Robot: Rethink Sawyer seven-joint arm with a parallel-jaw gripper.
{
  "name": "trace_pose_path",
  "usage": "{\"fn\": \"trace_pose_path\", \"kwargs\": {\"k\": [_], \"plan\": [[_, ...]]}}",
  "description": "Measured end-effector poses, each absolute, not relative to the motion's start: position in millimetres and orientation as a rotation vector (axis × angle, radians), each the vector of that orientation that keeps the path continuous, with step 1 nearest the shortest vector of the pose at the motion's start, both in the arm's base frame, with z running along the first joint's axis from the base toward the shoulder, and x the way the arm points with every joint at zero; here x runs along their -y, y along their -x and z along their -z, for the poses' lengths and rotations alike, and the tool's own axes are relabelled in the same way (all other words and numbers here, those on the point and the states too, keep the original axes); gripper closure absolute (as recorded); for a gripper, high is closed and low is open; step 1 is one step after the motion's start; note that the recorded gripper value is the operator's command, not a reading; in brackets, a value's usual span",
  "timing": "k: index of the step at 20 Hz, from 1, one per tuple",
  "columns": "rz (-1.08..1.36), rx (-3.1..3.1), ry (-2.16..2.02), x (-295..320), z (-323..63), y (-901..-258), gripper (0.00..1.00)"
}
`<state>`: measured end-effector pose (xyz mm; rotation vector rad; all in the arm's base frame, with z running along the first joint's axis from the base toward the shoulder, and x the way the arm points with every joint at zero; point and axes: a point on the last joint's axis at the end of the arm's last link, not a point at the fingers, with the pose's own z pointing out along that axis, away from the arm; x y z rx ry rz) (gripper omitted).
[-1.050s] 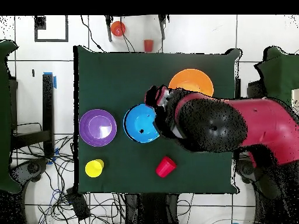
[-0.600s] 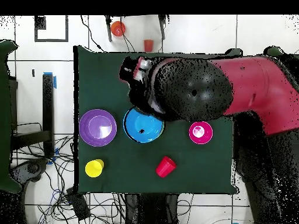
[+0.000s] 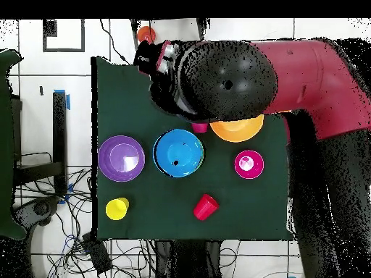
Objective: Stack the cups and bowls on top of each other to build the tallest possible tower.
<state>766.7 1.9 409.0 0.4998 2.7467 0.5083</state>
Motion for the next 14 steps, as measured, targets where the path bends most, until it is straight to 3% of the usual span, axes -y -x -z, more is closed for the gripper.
{"fn": "trace_pose_path", "kwargs": {"k": [14], "plan": [[-0.361, -2.804, -0.427, -36, -372, -761, 0.00]]}}
